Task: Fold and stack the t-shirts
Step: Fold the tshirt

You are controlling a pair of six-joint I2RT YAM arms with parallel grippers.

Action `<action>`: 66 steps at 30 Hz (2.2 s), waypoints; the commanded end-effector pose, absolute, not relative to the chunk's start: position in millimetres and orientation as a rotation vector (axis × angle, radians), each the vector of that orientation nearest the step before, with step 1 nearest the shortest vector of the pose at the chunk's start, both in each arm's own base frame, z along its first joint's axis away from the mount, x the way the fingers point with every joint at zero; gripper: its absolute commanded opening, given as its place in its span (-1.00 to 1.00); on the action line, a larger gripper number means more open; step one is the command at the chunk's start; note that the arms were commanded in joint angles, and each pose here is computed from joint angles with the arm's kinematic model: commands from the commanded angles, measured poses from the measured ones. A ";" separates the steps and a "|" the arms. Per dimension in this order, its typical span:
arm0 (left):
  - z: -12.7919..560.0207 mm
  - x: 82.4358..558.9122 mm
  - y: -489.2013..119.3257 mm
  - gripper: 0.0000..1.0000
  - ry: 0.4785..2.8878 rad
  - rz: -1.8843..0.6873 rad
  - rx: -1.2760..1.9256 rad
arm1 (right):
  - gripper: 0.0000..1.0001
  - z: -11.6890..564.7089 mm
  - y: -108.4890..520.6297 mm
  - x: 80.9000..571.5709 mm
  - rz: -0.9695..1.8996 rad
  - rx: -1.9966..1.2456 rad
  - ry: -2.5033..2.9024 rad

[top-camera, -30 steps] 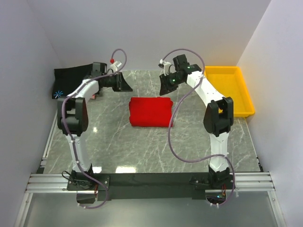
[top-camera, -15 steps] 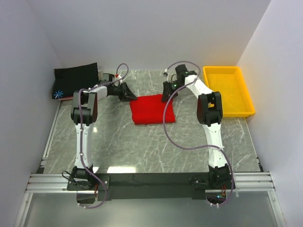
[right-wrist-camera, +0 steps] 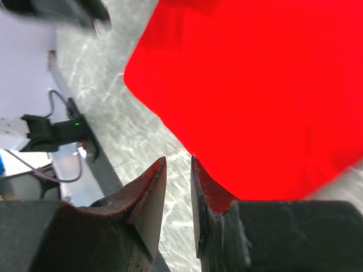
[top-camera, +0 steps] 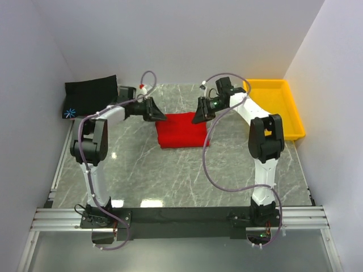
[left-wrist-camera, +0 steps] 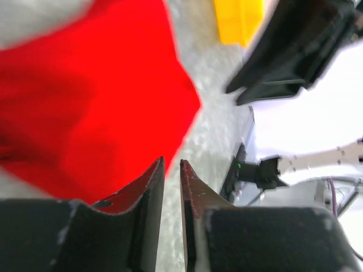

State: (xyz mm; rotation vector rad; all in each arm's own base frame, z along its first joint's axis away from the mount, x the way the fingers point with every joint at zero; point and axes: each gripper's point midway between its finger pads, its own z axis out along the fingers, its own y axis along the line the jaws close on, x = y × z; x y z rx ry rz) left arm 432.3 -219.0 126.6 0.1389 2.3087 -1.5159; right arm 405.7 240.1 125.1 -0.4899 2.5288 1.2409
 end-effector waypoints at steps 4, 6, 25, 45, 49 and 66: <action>73.0 416.9 -241.8 -0.61 2.393 -1.569 0.025 | -0.41 74.1 247.5 401.8 1.366 -0.385 2.620; 43.7 430.0 -231.6 -0.62 2.440 -1.526 -0.026 | -0.42 55.9 245.2 405.7 1.346 -0.340 2.661; 135.4 359.3 -260.3 -0.55 2.283 -1.745 0.359 | -0.41 130.6 264.1 366.1 1.461 -0.393 2.532; -20.6 357.6 -197.1 -0.63 2.686 -1.485 -0.167 | -0.43 0.4 220.3 367.1 1.235 0.014 2.879; 32.3 352.0 -193.5 -0.57 2.552 -1.520 0.006 | -0.45 21.5 213.0 362.0 1.180 -0.097 2.839; 288.6 432.7 -33.3 0.99 1.919 -0.803 0.037 | -0.23 159.5 297.2 404.1 0.385 -0.838 2.358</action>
